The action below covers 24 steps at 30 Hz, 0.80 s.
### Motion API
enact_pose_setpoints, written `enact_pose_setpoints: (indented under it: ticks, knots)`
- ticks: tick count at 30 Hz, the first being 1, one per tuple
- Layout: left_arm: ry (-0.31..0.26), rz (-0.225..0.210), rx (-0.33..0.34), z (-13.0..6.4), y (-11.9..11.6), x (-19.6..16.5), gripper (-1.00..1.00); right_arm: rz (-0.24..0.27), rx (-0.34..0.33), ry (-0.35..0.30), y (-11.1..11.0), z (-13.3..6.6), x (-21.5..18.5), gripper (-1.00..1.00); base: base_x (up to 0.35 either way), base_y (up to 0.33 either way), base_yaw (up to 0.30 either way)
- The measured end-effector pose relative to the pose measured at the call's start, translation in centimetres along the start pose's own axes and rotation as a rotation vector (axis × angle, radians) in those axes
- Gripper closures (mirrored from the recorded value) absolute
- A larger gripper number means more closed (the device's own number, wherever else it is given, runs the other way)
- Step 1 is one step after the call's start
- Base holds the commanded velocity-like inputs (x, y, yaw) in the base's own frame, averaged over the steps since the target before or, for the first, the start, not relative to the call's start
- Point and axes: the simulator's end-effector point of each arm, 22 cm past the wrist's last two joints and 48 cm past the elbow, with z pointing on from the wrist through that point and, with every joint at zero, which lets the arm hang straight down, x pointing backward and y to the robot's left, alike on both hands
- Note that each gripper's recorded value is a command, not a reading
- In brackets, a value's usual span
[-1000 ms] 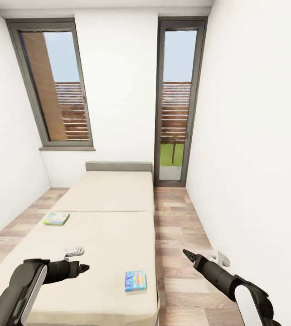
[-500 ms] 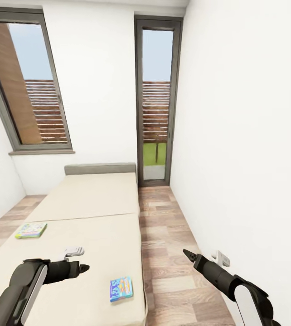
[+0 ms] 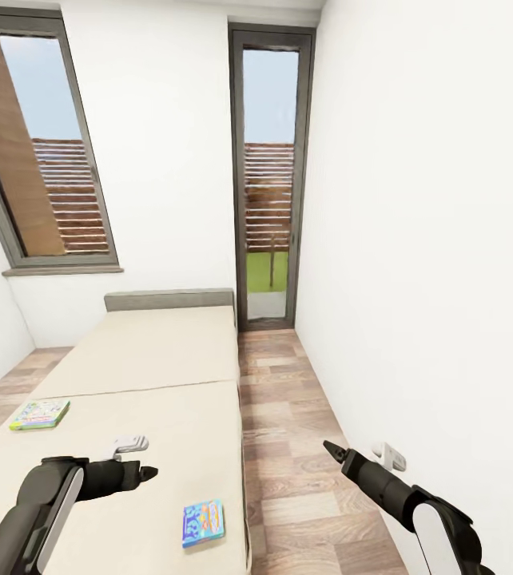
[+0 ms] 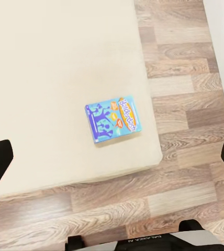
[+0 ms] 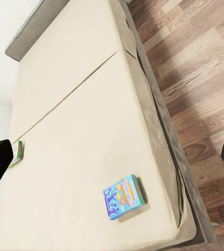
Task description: Put all the toys in the child's room - the three board games (two on the bed and one on the table), the two jigsaw puzzles on the table, and the tennis ball on the table - inside the toy box on the table in the child's room.
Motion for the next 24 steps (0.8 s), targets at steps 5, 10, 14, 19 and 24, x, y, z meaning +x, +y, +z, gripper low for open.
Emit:
enact_pose_setpoints:
  ticks: [5, 10, 14, 19, 24]
  knots:
    - [0.000, 0.000, 0.000, 0.00, 0.00, 0.01, -1.00, 0.000, 0.002, 0.003, -0.07, 0.02, 0.10, -1.00, 0.005, -0.038, -0.001]
    - [0.001, 0.000, 0.000, 0.01, 0.00, 0.02, -1.00, -0.002, 0.005, 0.006, -0.14, 0.03, 0.16, -1.00, 0.002, -0.143, 0.000]
    - [0.001, -0.001, 0.000, 0.00, 0.02, 0.02, -1.00, -0.004, 0.006, 0.005, -0.12, 0.03, 0.12, -1.00, 0.001, -0.134, 0.000]
    - [0.001, -0.001, 0.000, -0.01, 0.03, 0.02, -1.00, -0.005, 0.009, 0.005, -0.15, 0.03, 0.10, -1.00, 0.005, -0.061, 0.000]
    - [0.001, -0.001, 0.001, 0.00, -0.03, 0.03, -1.00, -0.005, 0.010, 0.004, -0.11, 0.02, 0.06, -1.00, 0.050, -0.154, 0.008]
